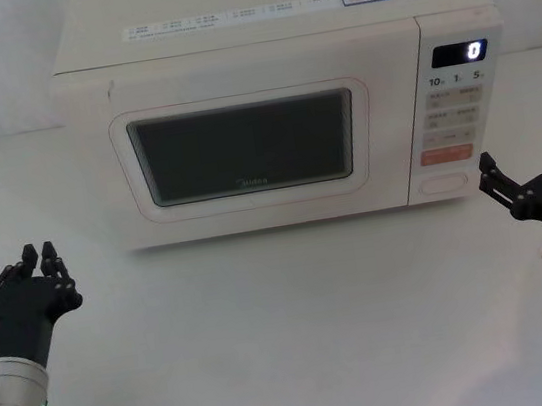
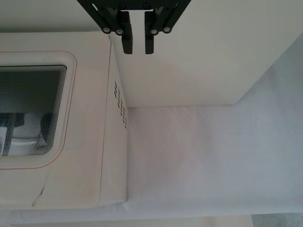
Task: Press the button to open the microwave door with one hand; close the microwave door with the other hand.
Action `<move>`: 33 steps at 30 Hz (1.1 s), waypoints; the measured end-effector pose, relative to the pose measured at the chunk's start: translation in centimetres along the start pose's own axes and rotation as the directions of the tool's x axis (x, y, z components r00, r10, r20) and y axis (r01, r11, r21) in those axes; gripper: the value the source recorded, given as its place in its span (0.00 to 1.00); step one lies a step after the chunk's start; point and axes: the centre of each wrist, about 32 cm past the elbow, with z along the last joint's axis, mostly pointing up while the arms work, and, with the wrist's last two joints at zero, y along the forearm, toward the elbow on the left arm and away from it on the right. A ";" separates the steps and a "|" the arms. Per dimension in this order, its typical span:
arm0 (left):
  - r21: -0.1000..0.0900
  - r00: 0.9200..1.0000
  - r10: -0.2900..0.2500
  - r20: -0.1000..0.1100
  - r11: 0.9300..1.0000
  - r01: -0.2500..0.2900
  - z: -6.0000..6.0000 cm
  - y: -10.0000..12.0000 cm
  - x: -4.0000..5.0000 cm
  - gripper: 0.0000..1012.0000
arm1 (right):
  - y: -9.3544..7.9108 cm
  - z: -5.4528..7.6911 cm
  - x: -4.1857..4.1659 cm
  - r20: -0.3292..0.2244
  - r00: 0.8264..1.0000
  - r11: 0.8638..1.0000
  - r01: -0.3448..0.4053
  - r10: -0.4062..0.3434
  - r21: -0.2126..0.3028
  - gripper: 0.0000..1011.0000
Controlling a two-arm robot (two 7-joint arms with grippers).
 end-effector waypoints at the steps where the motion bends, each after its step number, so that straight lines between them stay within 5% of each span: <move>1: 0.000 1.000 0.000 0.000 1.000 0.000 0.0 0.0 0.00 0.18 | 0.0 0.0 0.00 0.000 1.000 1.000 0.000 0.000 0.000 0.99; 26: 0.000 1.000 0.000 -0.002 1.000 0.000 0.0 0.0 0.01 0.93 | 0.0 0.0 0.00 0.000 1.000 1.000 0.000 0.000 0.000 0.99; 33: 0.000 1.000 0.000 -0.002 1.000 0.000 0.0 0.0 0.01 0.99 | 0.0 0.0 0.00 0.000 1.000 1.000 0.000 0.000 0.000 0.99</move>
